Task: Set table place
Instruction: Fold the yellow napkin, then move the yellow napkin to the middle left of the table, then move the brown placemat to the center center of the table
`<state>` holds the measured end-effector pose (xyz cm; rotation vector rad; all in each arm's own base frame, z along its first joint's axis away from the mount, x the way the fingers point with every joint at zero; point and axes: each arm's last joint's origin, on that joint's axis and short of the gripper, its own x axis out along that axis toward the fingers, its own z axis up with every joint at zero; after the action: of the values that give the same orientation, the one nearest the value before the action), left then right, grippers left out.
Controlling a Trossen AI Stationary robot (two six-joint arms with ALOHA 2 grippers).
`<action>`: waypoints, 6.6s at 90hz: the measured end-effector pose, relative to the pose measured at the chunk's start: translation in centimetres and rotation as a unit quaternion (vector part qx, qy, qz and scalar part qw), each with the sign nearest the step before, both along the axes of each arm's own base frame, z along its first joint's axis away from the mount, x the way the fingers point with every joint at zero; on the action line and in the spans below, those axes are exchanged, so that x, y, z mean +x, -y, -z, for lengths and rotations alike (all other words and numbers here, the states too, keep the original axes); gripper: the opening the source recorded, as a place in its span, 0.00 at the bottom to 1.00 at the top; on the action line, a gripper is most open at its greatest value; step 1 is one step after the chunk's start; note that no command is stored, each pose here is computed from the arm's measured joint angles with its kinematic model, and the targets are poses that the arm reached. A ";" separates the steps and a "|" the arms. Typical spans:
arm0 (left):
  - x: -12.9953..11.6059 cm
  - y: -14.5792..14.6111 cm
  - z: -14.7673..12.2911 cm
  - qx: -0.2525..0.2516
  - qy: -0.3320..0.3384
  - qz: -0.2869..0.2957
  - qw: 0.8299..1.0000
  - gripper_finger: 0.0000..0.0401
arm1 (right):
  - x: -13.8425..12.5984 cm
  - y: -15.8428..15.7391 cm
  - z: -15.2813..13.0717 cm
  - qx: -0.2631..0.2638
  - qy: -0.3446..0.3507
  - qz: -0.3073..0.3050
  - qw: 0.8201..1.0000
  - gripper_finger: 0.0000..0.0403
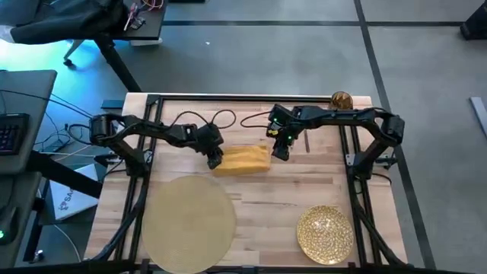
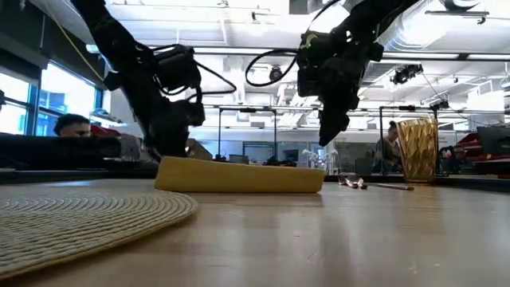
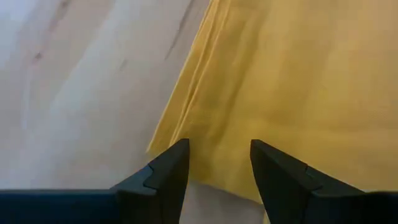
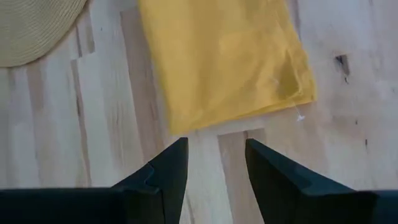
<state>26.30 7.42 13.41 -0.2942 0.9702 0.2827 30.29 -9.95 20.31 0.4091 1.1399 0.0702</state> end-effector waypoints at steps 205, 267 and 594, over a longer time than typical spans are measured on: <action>2.2 9.7 -7.8 -0.067 0.008 0.128 0.989 0.00 | 2.4 -5.8 0.7 -0.093 0.082 -0.261 0.957 0.00; 2.4 10.9 -3.1 0.079 -0.073 -0.074 0.991 0.00 | 3.6 -4.8 1.7 -0.206 0.019 -0.083 0.975 0.00; -8.3 11.0 -14.0 -0.116 0.100 -0.017 0.988 0.00 | 13.7 -18.1 7.0 -0.014 0.172 0.095 0.980 0.44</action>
<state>17.99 -3.60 27.37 -0.5423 0.8001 0.1673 43.95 8.10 13.35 0.4594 0.7553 -0.0424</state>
